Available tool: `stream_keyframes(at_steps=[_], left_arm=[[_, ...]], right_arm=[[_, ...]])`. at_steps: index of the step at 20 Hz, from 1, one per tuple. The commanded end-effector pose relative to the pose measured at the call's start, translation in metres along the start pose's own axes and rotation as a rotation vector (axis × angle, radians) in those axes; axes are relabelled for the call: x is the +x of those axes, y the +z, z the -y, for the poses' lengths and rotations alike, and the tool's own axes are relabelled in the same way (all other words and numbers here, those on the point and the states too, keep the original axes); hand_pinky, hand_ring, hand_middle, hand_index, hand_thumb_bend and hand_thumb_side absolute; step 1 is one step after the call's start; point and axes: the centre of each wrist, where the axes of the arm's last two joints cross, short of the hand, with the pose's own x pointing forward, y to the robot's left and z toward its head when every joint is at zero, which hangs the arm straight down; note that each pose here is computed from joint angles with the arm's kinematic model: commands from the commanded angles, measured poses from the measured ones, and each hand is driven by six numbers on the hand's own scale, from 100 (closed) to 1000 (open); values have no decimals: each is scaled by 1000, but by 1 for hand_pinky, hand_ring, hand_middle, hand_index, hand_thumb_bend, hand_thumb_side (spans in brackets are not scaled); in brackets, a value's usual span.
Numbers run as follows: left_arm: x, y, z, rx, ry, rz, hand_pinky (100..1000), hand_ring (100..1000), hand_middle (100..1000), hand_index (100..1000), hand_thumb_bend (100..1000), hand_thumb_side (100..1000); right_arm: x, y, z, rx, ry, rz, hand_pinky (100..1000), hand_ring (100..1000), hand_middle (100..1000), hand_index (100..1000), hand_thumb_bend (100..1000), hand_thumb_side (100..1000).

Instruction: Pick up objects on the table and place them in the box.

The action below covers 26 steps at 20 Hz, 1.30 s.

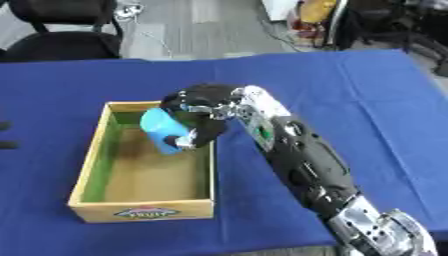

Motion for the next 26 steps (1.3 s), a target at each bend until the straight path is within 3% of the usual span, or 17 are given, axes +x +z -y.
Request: stream_keyframes(at_steps=[1, 2, 6, 12, 13, 14, 21, 26], left_arm=[[6, -3, -1, -5, -2, 24, 571, 718, 795, 864, 482, 1000], [6, -3, -1, -5, -2, 24, 572, 719, 796, 864, 482, 1000], [6, -4, -1, -5, -2, 24, 572, 719, 796, 864, 481, 1000], [6, -4, -1, -6, 0, 24, 572, 720, 797, 864, 480, 1000], [6, -3, -1, -5, 0, 23, 572, 720, 797, 864, 480, 1000], [6, -3, -1, -5, 0, 23, 572, 720, 797, 863, 479, 1000], [5, -3, -1, -4, -2, 19, 573, 721, 798, 863, 477, 1000], [4, -3, -1, -5, -4, 15, 574, 722, 798, 862, 476, 1000]], right_arm=[[-5, 7, 7, -11, 24, -9, 712, 826, 887, 962, 403, 881], [-5, 7, 6, -11, 24, -8, 717, 830, 893, 975, 450, 889], [-6, 8, 5, -10, 24, -8, 718, 830, 893, 985, 477, 892], [-8, 12, 7, -27, 18, -18, 719, 828, 888, 984, 472, 886], [-8, 14, 9, -43, 18, -22, 720, 827, 887, 983, 420, 914], [-9, 17, 11, -59, 18, -26, 721, 827, 881, 981, 454, 875], [-4, 54, 43, -329, -6, -73, 721, 812, 849, 961, 426, 845], [-1, 87, 45, -421, -35, -136, 723, 809, 837, 954, 409, 841]])
